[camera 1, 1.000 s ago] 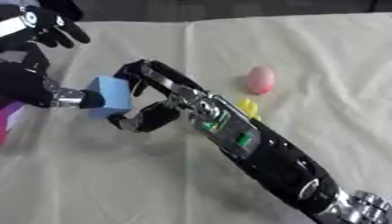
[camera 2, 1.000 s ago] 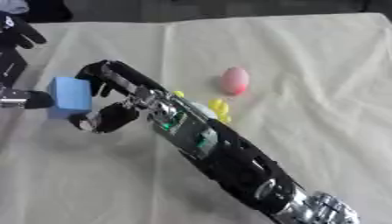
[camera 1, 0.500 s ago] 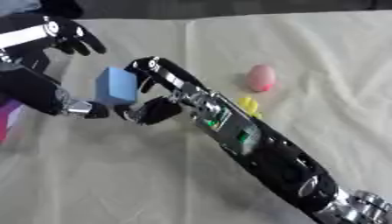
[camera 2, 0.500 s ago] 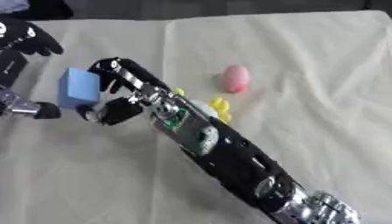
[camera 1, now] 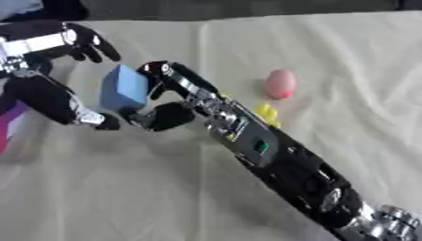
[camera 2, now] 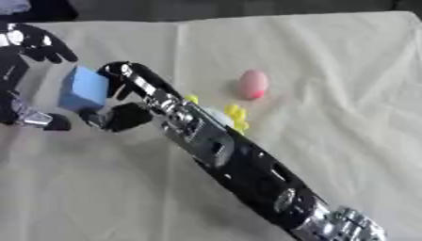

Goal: Pick up the objects with one hand, pass them to the other hand, and then place them into the box on the other side of the table.

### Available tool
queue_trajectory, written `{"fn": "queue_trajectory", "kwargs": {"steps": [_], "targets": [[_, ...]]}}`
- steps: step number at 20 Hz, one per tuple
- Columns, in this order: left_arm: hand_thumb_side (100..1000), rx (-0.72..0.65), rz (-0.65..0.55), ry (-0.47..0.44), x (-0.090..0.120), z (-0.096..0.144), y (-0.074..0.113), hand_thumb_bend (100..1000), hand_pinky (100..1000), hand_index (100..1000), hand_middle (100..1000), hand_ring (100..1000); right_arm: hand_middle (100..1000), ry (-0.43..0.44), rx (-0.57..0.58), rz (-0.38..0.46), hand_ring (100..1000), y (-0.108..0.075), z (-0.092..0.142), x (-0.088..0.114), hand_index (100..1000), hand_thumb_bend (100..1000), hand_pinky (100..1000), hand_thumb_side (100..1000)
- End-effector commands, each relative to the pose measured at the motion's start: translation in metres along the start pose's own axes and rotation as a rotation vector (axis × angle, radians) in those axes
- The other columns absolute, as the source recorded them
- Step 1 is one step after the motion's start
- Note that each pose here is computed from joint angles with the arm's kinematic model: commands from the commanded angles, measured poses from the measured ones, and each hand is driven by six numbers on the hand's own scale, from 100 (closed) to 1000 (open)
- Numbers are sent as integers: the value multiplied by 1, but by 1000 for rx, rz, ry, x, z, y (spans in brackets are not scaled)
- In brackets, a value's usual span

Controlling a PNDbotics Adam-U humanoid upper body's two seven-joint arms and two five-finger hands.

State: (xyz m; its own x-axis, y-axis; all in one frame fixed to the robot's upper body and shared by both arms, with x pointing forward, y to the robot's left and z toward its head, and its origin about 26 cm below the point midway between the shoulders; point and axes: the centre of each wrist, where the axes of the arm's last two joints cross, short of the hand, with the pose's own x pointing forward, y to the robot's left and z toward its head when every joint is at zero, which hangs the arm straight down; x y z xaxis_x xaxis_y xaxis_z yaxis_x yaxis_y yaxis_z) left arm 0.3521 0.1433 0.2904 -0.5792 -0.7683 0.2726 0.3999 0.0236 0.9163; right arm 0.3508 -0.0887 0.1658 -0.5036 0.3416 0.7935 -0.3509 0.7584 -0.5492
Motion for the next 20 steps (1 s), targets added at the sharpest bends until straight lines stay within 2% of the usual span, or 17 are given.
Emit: {"fn": "queue_trajectory", "kwargs": {"steps": [1,4,6,12,20], "targets": [[254,2,-32,17,3,-1,8,699,900,829,823,854,506,-29,-9,-1,641,-2,-3,5,603,100,643,160],[264,10,-47,36,2,-5,7,674,895,830,819,852,506,-31,-20,1,641,-2,-4,3,603,100,644,159],[254,32,-50,48,1,-7,7,689,890,827,811,846,506,-34,-20,5,641,-1,-4,3,603,100,645,155],[257,66,-29,45,2,-9,6,649,861,786,742,795,508,-55,-16,3,644,1,-5,3,606,100,649,161],[250,61,-30,69,-2,-16,3,636,852,790,737,788,508,-66,-1,-21,643,3,-5,0,607,100,652,176]]}}
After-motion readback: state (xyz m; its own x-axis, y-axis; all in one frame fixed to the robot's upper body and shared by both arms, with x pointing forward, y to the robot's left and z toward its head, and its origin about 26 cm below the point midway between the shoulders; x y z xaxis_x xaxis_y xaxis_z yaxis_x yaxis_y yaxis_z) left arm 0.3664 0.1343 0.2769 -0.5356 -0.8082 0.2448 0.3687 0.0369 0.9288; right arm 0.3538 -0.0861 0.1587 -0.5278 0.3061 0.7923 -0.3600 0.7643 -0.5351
